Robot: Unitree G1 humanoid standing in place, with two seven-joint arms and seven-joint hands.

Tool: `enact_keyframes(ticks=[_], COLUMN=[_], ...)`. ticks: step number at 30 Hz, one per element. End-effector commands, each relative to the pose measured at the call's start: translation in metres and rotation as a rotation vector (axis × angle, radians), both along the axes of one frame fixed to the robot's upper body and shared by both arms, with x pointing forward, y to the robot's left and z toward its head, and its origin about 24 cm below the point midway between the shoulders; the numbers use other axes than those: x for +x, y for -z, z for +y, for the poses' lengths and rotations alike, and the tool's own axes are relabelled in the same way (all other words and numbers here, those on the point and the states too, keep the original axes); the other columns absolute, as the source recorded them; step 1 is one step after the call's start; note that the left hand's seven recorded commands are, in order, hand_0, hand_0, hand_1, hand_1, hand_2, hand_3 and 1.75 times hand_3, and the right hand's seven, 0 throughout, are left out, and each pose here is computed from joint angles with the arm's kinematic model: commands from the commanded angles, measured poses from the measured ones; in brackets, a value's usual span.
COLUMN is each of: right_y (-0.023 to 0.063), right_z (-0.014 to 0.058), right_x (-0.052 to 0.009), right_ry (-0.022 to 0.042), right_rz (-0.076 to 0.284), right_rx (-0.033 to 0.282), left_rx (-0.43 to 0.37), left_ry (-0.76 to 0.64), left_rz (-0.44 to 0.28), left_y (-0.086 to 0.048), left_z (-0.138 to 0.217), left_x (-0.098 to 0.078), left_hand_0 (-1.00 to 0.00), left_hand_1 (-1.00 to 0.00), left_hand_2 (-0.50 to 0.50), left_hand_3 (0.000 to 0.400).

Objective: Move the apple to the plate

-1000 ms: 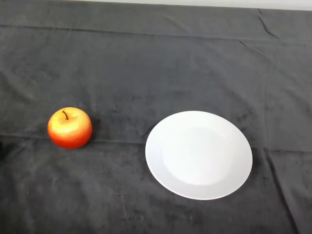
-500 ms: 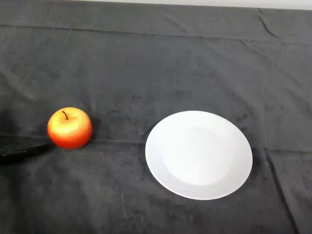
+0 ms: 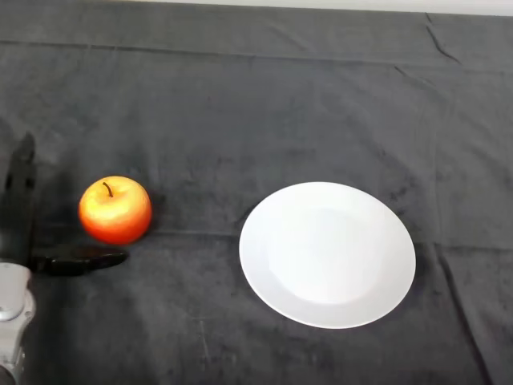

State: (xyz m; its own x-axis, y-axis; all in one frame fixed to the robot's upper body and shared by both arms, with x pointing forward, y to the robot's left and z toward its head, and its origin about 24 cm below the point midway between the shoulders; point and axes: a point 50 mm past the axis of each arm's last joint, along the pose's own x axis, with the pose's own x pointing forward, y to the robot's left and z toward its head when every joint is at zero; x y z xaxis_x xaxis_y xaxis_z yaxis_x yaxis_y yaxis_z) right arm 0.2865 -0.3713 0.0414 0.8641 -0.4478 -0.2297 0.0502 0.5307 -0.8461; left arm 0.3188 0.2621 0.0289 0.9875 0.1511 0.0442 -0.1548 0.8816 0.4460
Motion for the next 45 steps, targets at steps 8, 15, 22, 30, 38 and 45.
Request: enact_keyframes(ticks=[8,15,22,30,38,45], right_y=[0.0326,0.0326,0.0326,0.0326,0.0326,0.0326], right_z=[0.004,0.004,0.004,0.004,0.004,0.004], right_x=[-0.021,-0.021,-0.021,-0.021,-0.021,-0.021], right_ry=[0.0073,0.0073,0.0074,0.0074,0.0074,0.0073], right_rz=[0.122,0.122,0.122,0.123,0.123,0.123], right_rx=[0.024,0.024,0.024,0.024,0.024,0.023], left_rx=[0.091,0.138,0.169,0.186,0.197,0.205], left_ry=[0.166,0.223,0.25,0.257,0.251,0.253], left_rz=[-0.054,-0.036,0.001,0.035,0.027,-0.038], left_y=[-0.018,-0.015,-0.009,-0.006,-0.016,-0.04], left_z=[-0.035,-0.047,-0.048,-0.047,-0.046,-0.054], left_x=[0.02,0.022,0.019,0.02,0.028,0.043], left_hand_0=[0.0,-0.5,-1.0,-1.0,-1.0,-1.0], left_hand_1=[0.0,-0.38,-1.0,-1.0,-1.0,-1.0], left_hand_2=[0.0,-0.06,0.0,0.0,0.0,0.0], left_hand_3=[0.0,0.201,0.4,0.4,0.4,0.4])
